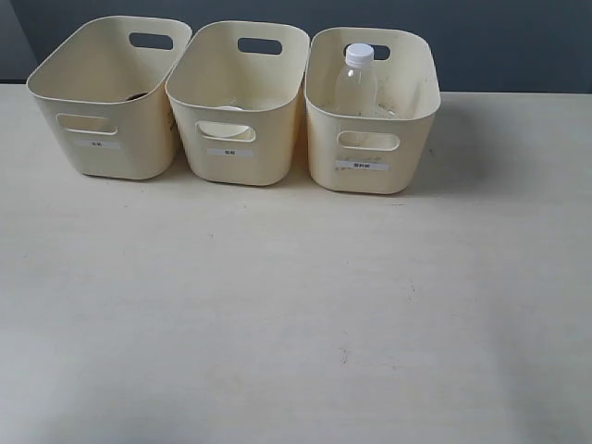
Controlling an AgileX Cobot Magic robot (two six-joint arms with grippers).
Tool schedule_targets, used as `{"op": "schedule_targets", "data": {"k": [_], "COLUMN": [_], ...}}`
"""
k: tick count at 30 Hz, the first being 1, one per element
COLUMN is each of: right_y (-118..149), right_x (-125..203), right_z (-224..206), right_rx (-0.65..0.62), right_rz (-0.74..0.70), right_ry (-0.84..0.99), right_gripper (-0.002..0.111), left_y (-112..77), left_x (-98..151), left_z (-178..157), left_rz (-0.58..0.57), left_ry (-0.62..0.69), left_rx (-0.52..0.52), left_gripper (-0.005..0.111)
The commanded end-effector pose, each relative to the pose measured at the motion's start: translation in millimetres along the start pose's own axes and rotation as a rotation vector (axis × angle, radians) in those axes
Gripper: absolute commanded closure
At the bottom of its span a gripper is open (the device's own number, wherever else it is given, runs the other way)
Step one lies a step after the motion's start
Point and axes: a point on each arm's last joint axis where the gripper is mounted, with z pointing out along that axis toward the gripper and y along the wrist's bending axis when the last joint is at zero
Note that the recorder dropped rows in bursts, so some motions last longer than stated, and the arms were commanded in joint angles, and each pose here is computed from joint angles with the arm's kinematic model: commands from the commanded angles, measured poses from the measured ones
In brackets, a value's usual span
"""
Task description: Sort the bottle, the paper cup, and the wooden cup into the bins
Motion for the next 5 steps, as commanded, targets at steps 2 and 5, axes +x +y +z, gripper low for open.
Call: {"op": "schedule_targets", "data": {"k": [2, 5], "right_y": [-0.4, -0.4], "right_x": [1.7, 1.7], "right_z": [-0.2, -0.2], "right_rx": [0.006, 0.006], "right_rz": [0.0, 0.0], "right_ry": [0.006, 0.006], "right_gripper": [0.109, 0.109], "left_y": [0.0, 0.0], "left_x": [-1.8, -1.8], "left_z": [0.0, 0.0], "left_rz": [-0.004, -0.004], "left_ry": [-0.005, -0.005], "left_rx": [0.004, 0.004], "left_gripper": [0.107, 0.107]}}
